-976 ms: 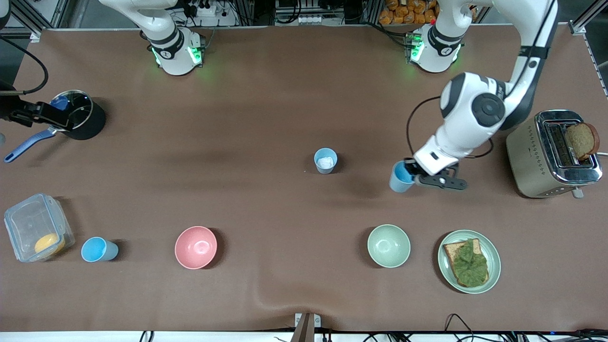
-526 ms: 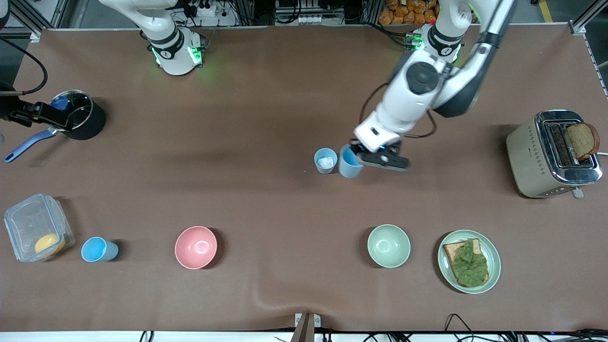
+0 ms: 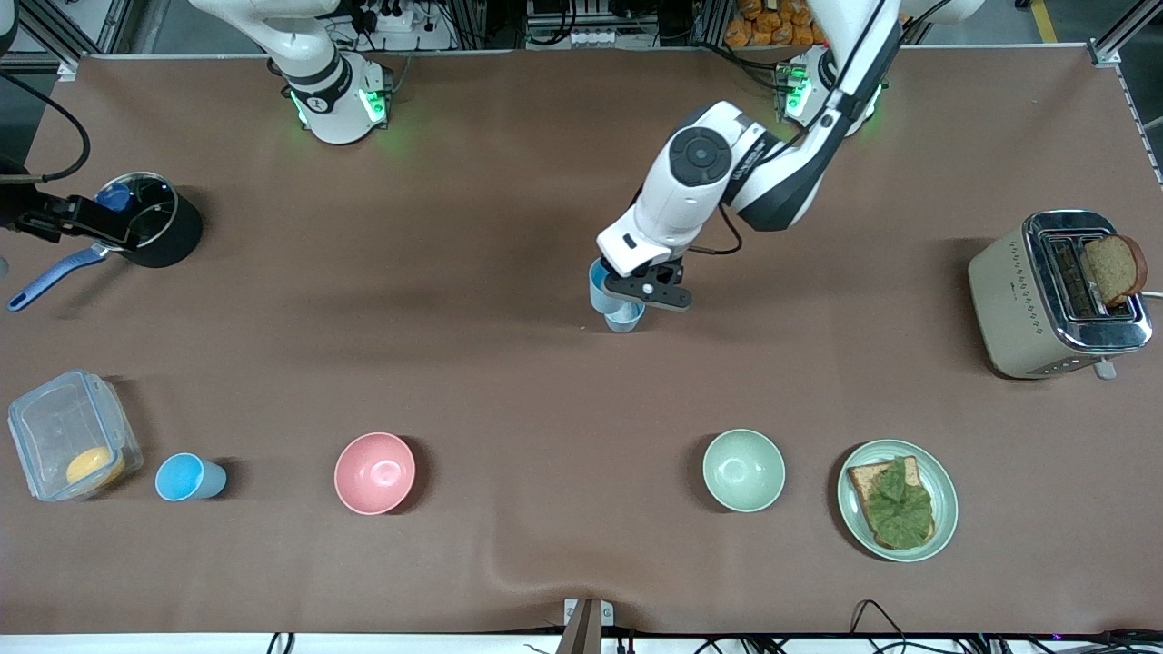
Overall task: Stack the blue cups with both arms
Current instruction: 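Carry the held cup with the left gripper above the placed cup, then lower the held cup into the placed cup with the left gripper, then open the left gripper and withdraw it toward the toaster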
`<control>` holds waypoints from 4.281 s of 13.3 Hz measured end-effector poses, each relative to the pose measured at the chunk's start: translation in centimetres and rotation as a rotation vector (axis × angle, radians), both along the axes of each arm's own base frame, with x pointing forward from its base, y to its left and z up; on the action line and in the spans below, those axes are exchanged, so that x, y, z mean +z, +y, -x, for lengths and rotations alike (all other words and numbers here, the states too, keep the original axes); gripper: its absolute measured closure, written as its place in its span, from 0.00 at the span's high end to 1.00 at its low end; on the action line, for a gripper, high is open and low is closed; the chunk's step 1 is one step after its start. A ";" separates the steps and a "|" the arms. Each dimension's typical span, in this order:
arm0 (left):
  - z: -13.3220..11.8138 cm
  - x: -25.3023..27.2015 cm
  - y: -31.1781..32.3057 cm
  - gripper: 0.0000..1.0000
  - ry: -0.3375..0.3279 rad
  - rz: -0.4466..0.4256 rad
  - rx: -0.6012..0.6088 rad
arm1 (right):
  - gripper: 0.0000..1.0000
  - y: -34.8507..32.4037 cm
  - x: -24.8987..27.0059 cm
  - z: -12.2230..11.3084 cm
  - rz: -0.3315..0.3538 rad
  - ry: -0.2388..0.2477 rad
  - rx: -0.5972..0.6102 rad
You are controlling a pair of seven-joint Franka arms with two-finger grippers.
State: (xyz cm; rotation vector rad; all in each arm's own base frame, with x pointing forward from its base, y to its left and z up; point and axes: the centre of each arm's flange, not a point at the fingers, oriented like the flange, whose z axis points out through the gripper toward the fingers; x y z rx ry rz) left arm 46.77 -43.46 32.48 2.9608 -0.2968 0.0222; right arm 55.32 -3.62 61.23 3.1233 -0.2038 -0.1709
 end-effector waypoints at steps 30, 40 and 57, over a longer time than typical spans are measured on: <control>-2.0 -1.1 3.1 0.22 0.013 -0.024 0.045 | 1.00 -0.3 -0.1 0.1 0.000 0.007 -0.005; -2.5 0.1 3.1 0.26 -0.006 -0.010 0.057 | 1.00 -0.3 -0.2 0.1 0.000 0.008 -0.005; -7.9 24.6 32.8 1.00 -0.113 -0.143 0.501 | 1.00 -0.3 -0.3 0.1 0.000 0.010 -0.006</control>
